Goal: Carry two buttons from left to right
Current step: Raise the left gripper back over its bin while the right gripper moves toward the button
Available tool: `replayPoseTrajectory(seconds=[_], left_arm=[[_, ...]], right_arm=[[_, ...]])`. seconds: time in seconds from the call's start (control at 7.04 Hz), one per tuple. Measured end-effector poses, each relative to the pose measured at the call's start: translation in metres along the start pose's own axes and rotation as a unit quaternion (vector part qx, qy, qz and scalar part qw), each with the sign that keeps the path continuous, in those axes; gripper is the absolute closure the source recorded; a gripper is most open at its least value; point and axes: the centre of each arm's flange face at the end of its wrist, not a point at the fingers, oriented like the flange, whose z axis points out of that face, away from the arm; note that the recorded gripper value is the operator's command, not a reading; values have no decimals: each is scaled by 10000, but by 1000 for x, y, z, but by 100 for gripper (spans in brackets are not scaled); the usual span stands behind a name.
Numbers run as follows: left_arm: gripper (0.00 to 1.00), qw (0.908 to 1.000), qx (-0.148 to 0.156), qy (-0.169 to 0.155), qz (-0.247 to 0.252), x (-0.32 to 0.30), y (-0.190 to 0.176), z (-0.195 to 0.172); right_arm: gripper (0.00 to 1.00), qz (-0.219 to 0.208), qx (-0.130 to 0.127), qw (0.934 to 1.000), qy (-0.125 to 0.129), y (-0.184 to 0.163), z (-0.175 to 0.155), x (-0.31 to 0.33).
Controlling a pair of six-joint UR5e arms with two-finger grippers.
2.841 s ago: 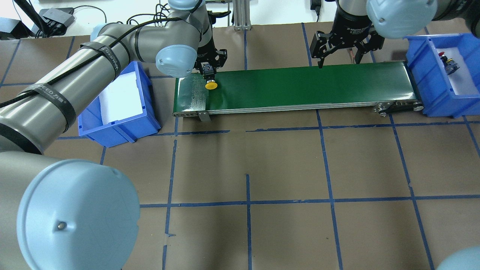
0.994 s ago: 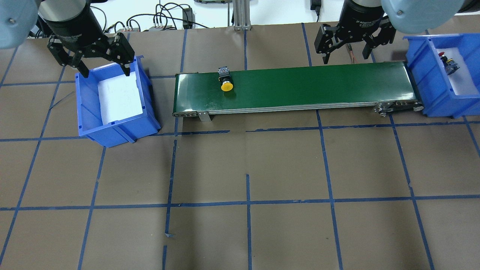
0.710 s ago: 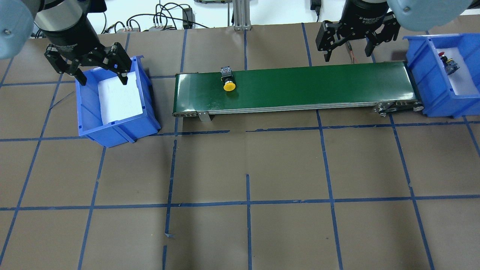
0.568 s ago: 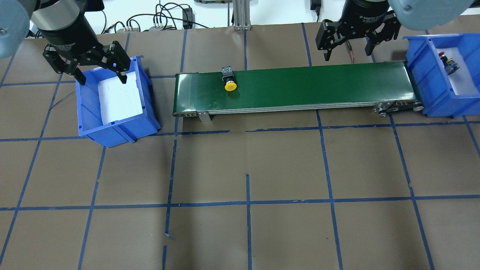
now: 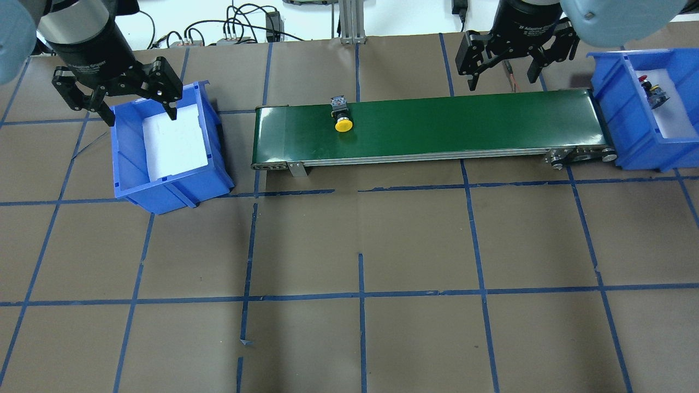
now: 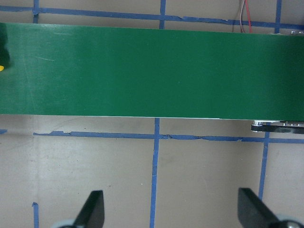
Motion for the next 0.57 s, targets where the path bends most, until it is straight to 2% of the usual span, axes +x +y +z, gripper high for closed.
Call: replayPoseTrajectory(seconds=[0.57], left_arm=[[0, 10000, -13, 86, 1, 3, -8, 7]], right_arm=[[0, 10, 38, 10000, -72, -7, 8, -3]])
